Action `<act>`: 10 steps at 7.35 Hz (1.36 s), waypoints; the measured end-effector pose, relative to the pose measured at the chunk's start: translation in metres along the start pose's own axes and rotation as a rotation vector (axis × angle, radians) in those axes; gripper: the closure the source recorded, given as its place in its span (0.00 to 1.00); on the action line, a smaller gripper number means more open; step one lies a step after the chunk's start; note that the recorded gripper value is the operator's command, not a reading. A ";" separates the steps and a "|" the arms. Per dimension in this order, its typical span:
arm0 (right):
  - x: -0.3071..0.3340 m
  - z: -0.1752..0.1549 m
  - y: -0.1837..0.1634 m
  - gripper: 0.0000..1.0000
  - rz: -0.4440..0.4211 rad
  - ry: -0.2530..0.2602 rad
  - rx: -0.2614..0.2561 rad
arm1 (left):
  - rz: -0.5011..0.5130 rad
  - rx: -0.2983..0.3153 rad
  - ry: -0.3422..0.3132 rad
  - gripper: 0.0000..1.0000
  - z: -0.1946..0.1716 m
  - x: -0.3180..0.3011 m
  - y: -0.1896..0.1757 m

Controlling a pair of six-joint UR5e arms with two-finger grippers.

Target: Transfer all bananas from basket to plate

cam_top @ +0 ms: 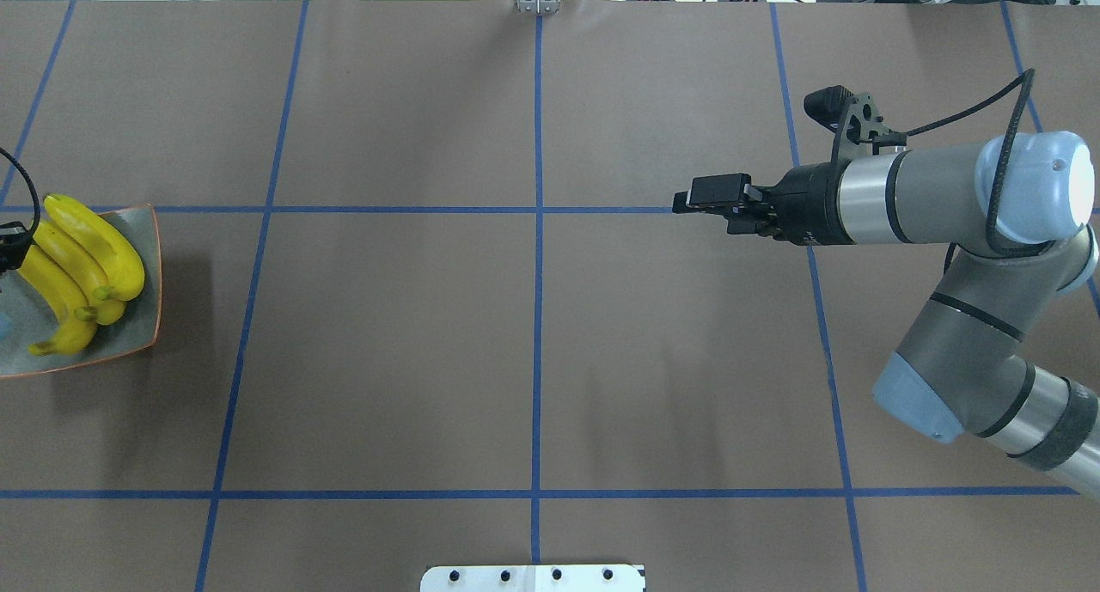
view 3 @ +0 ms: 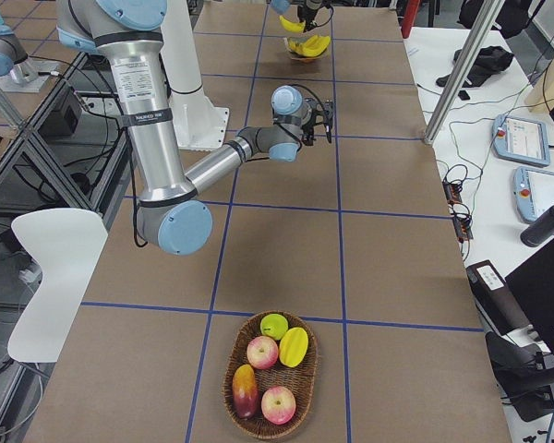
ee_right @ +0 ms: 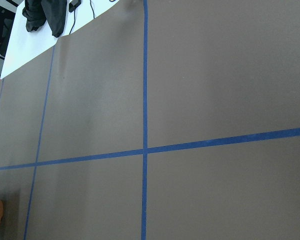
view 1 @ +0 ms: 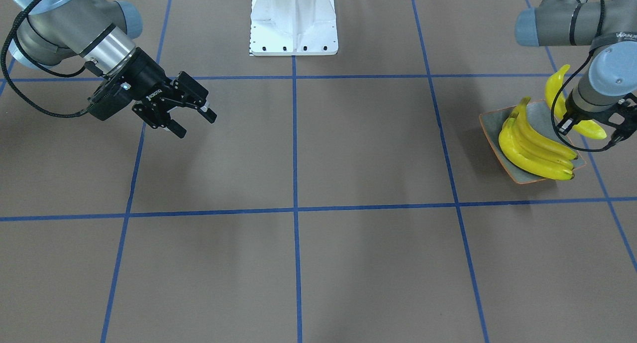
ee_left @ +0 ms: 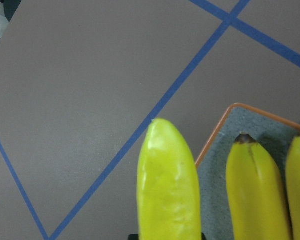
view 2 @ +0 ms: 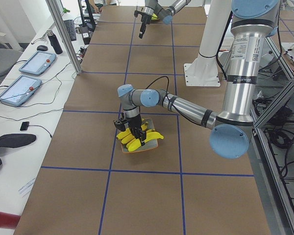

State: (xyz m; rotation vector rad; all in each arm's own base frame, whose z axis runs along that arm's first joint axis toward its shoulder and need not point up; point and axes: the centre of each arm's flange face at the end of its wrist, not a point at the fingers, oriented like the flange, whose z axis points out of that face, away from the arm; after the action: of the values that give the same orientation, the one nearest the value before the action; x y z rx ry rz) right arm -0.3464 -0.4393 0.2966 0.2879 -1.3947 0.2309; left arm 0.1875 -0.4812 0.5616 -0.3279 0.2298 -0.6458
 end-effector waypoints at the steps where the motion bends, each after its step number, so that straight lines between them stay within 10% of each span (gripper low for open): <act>1: 0.001 0.000 0.000 0.00 0.000 0.001 -0.001 | 0.000 0.000 -0.002 0.86 0.001 0.001 -0.001; 8: 0.004 0.001 0.003 0.00 0.001 0.007 -0.007 | 0.000 0.000 -0.015 0.71 0.006 0.023 -0.008; 10: 0.004 0.001 0.003 0.00 0.001 0.007 -0.008 | 0.002 -0.001 -0.019 0.47 0.007 0.025 -0.004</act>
State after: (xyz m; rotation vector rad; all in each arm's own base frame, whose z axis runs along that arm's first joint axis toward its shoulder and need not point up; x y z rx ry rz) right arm -0.3478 -0.4370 0.3011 0.2798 -1.3886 0.2268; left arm 0.2070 -0.4985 0.5674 -0.3344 0.2126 -0.6401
